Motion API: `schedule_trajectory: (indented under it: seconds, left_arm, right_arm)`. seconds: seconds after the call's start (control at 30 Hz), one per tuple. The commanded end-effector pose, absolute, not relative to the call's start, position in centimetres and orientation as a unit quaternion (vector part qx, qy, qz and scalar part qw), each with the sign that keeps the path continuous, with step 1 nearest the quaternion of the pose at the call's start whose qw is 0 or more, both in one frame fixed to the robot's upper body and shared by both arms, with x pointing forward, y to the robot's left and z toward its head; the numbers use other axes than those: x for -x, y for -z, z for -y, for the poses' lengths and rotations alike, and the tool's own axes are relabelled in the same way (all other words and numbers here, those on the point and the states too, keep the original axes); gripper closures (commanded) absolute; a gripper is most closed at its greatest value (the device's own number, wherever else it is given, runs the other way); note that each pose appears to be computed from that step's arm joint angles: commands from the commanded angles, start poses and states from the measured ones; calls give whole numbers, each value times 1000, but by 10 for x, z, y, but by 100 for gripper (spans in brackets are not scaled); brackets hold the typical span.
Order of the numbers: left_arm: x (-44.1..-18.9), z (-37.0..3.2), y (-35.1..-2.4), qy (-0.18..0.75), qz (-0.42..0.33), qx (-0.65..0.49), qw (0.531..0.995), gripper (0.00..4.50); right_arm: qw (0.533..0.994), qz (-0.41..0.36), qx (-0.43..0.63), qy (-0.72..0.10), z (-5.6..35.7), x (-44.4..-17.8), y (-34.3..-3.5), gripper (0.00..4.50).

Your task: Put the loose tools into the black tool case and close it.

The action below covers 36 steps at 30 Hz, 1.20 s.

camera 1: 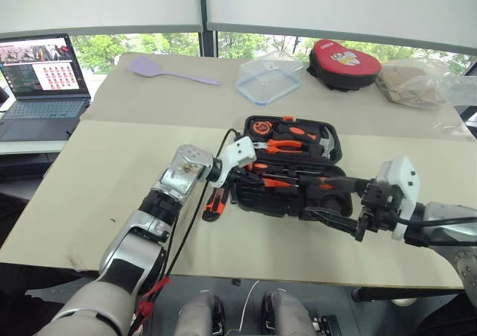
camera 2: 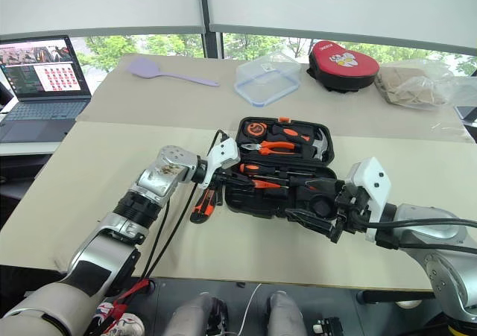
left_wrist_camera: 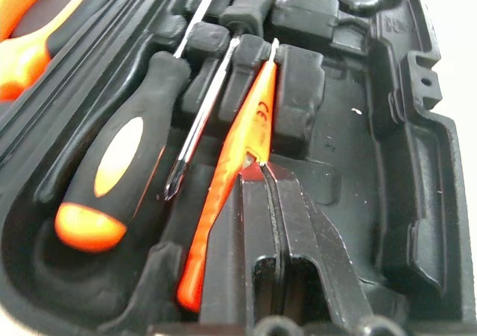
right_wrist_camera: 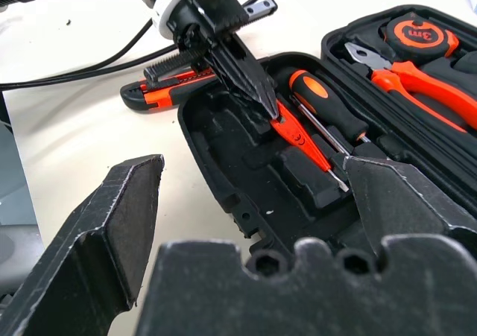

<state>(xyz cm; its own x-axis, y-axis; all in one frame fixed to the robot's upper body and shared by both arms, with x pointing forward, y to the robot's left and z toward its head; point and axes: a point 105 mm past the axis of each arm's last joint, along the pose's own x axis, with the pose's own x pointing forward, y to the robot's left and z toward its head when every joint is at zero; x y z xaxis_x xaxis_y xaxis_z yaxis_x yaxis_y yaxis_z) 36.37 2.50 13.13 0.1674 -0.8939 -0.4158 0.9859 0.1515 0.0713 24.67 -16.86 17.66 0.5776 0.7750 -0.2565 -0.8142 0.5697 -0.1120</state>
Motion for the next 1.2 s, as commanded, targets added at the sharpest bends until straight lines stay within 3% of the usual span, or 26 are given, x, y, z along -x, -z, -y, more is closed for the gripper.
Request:
schedule_trajectory:
  seconds: [0.03,0.57,0.73,0.87,1.0,1.2]
  left_arm:
    - [-364,-15,-149,633,-105,-174,747,449]
    - [-373,-12,-113,608,-119,-225,752,449]
    - [-372,-15,-115,609,-113,-217,755,449]
    - [-367,-32,-141,604,-85,-195,768,449]
    - [-352,-71,-174,570,-70,-157,803,355]
    - [-313,-154,-180,465,-117,-160,863,127]
  right_arm:
    - [880,-72,116,-455,167,-247,-186,0]
    - [880,-75,111,-455,167,-243,-184,0]
    - [879,-76,109,-458,166,-241,-184,0]
    - [878,-72,109,-460,165,-243,-186,0]
    - [874,-72,115,-467,165,-243,-188,0]
    - [853,-72,111,-505,165,-243,-199,0]
